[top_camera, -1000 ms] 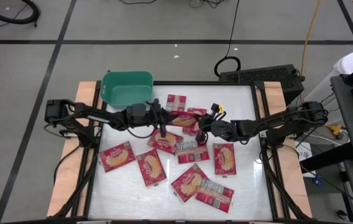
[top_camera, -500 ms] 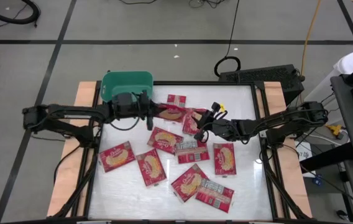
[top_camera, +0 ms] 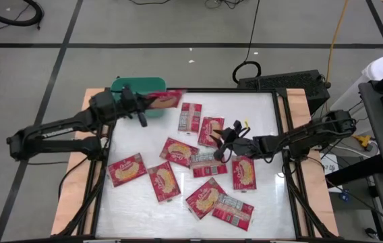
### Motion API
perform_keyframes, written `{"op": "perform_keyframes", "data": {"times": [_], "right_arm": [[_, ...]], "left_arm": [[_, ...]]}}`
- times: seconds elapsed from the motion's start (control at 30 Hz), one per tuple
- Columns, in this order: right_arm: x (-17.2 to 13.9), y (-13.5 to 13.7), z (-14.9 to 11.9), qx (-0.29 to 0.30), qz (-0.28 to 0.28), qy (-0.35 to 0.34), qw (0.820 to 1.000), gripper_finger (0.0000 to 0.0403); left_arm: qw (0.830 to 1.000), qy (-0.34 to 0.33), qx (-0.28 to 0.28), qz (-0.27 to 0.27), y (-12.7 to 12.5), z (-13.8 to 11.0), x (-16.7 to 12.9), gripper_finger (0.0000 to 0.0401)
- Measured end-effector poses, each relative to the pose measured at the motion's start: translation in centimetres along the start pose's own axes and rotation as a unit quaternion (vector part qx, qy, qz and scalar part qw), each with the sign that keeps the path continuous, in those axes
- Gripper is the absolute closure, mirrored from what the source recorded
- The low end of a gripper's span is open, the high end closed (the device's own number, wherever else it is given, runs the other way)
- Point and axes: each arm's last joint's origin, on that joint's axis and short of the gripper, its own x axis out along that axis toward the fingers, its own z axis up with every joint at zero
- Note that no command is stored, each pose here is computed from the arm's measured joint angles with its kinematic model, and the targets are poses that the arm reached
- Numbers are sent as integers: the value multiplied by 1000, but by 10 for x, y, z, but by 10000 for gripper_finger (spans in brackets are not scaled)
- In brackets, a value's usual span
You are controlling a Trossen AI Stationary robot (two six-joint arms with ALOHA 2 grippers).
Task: Sort popcorn bags into baskets
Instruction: Stack the red popcorn bag on the red popcorn bag in the green bin
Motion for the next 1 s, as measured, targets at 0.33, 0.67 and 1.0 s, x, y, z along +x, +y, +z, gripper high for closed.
{"op": "perform_keyframes", "data": {"times": [0.33, 0.67, 1.0], "right_arm": [[-6, -2, -13, -17, 16, -26, 999, 282], [-11, -8, -24, -15, 27, -57, 998, 282], [-15, -17, -44, 53, 23, -32, 998, 282]], "left_arm": [[985, 101, -4, 141, 11, -18, -6, 384], [962, 113, -15, 248, 17, -21, -9, 373], [945, 168, -12, 281, 20, -32, -13, 382]]}}
